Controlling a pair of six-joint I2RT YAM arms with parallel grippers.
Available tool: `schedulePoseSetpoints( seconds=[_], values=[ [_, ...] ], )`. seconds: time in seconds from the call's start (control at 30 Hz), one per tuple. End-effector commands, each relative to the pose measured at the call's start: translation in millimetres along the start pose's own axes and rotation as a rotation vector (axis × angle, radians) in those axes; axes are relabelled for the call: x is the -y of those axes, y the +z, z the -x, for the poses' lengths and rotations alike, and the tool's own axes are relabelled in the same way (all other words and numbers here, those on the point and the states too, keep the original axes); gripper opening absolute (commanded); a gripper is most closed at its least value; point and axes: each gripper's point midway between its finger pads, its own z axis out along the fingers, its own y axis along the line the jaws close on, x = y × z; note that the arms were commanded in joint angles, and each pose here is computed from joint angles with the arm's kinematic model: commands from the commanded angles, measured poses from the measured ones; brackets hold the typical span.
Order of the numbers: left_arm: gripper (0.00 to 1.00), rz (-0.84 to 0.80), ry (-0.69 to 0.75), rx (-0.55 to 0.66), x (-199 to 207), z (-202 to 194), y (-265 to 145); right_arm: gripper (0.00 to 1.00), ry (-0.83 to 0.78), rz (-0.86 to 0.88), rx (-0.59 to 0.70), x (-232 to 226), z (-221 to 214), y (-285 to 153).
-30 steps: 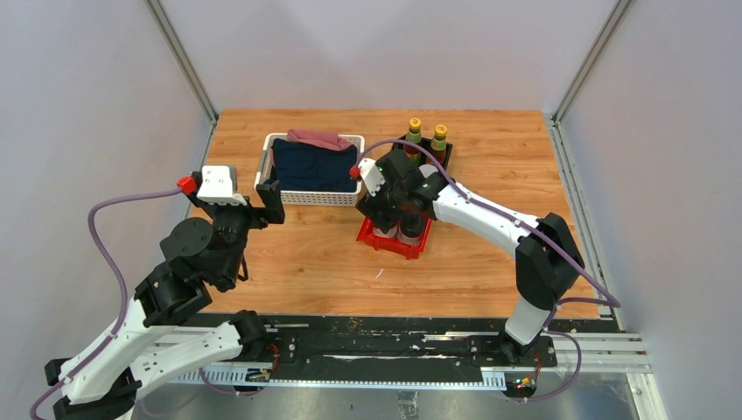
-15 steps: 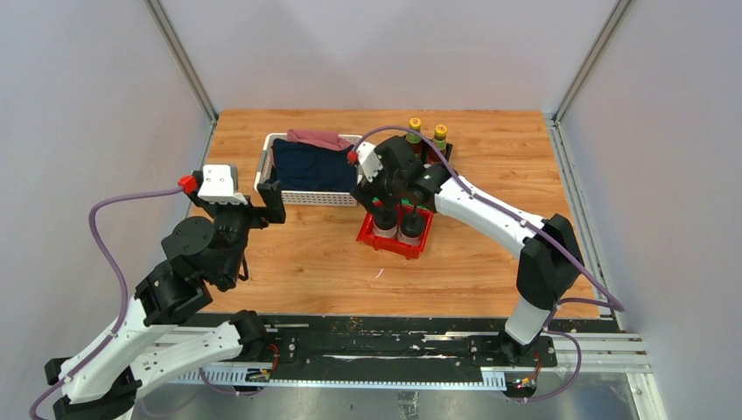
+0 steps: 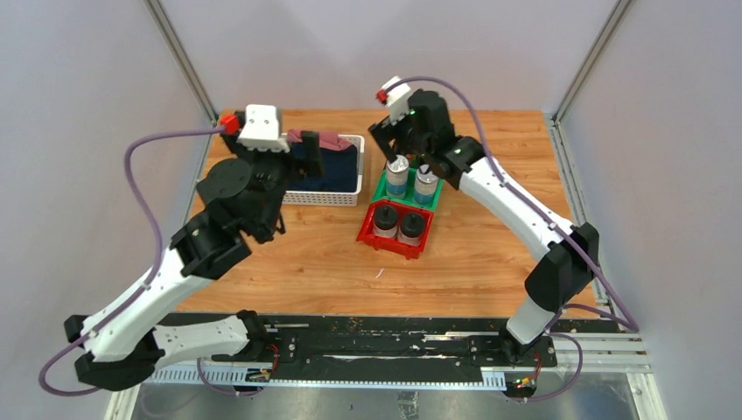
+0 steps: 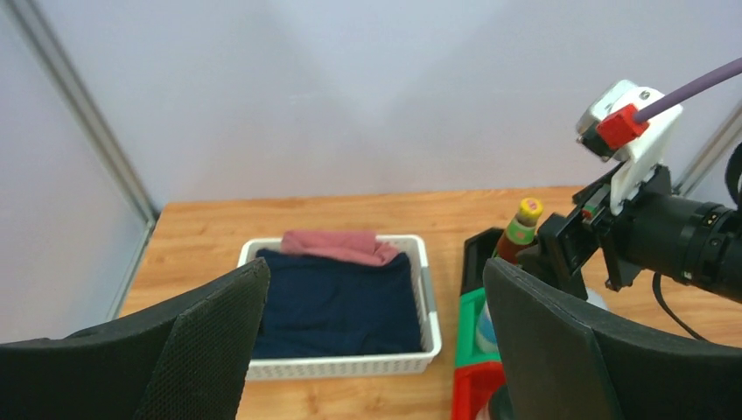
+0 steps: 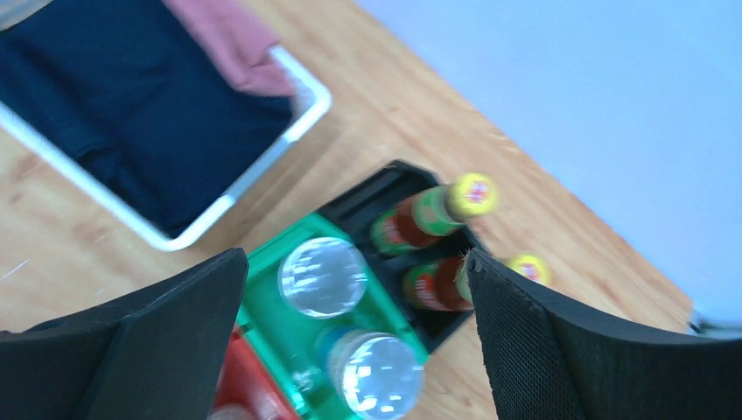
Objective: Organize the condiment bottles
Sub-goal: Reset both arms
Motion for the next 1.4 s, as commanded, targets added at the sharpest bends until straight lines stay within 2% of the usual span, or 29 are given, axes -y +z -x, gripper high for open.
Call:
schedulePoseSetpoints(
  seconds=[0.0,0.1,0.17,0.23,0.37,0.6,0.87,0.97,1.13,1.37],
  values=[
    [0.99,-0.034,0.071,0.129,31,40,27,0.99,0.111,-0.213,0.145,103,32,-28],
    [1.00,-0.067,0.225,0.209,60,53,51,0.98,0.174,-0.337,0.144,170,15,-38],
    [1.00,-0.108,0.337,0.202,82,47,74,0.98,0.192,-0.407,0.142,204,5,-46],
    [1.00,-0.155,0.377,0.165,96,38,101,0.99,0.211,-0.458,0.135,231,-7,-53],
    [1.00,-0.180,0.339,0.060,86,-1,161,0.99,0.240,-0.552,0.090,273,-37,-63],
    [1.00,-0.208,0.177,-0.106,38,-93,239,1.00,0.261,-0.580,0.029,304,-92,-57],
    [1.00,-0.122,0.087,-0.211,-43,-179,264,1.00,0.358,-0.560,0.050,323,-139,-51],
    [1.00,-0.121,0.122,-0.275,-49,-215,260,1.00,0.375,-0.544,0.044,322,-150,-44],
    [1.00,-0.125,0.136,-0.295,-51,-238,264,1.00,0.371,-0.546,0.049,324,-162,-31],
    [1.00,-0.122,0.085,-0.283,-59,-248,275,1.00,0.385,-0.574,0.069,321,-188,-16]
  ],
)
